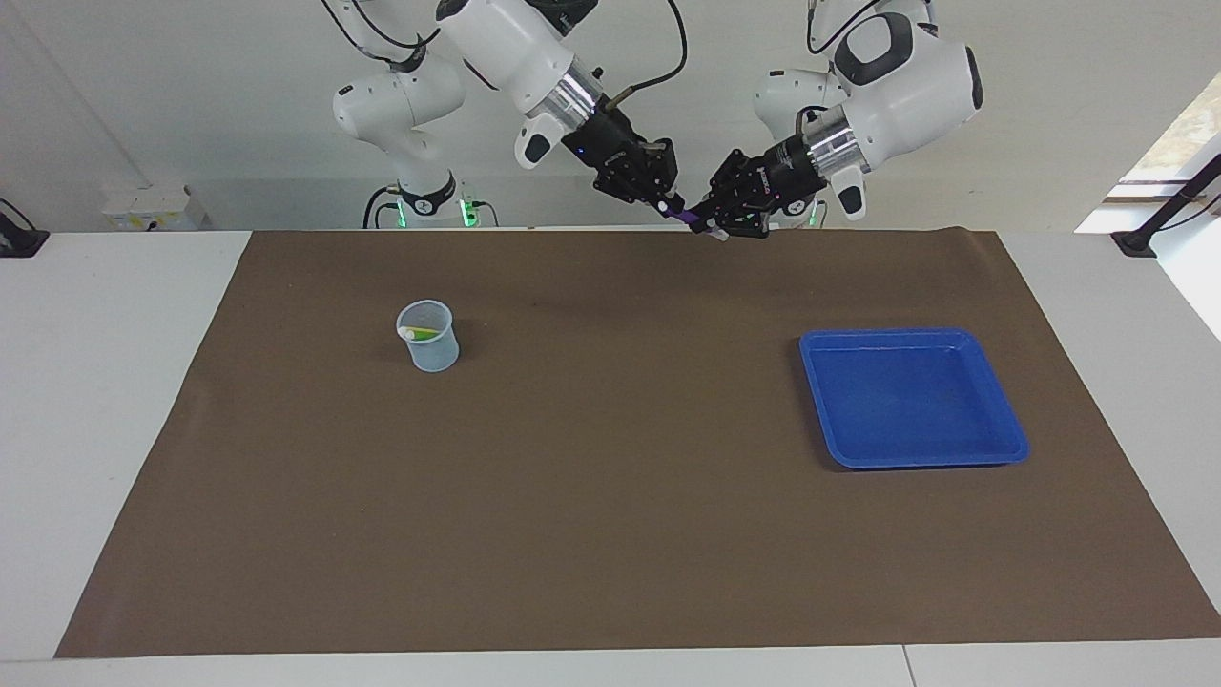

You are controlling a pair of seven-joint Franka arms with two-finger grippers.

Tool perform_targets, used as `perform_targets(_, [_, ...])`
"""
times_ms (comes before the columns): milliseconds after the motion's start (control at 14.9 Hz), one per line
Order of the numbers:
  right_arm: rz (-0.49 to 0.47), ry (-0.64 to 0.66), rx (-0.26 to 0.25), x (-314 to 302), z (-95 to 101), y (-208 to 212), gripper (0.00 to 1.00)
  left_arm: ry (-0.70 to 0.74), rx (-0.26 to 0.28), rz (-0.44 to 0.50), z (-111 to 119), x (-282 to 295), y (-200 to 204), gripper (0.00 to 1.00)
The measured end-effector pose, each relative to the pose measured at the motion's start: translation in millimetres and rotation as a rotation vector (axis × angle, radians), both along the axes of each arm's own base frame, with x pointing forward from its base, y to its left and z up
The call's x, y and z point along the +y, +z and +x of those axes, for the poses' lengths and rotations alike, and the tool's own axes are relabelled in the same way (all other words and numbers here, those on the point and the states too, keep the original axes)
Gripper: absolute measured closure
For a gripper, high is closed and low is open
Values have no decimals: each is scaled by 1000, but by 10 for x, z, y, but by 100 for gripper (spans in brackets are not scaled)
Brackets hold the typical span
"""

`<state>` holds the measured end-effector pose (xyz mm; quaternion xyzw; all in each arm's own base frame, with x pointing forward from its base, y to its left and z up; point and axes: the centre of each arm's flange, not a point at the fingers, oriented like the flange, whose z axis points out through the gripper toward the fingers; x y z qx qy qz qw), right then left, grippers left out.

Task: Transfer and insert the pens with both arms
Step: 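Grasp the purple pen with the right gripper while the left gripper releases, then carry the purple pen to the cup while the left gripper retracts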

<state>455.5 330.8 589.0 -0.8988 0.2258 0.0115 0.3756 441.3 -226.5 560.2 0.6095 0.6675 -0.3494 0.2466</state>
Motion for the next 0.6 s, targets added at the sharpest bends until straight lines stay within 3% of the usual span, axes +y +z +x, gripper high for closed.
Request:
perform_targets(202, [-48,118,18,-401,185,38,82,-10,-19,9,1,10,3,24])
perform_targets(336, [-97,248,5,-879,332,17,82,-55,-71,65,6,50,-23,3])
perform_targets(605, [-377,605,-89,-1781,447,-197,82,-181,-209,220,37,145,-40,0])
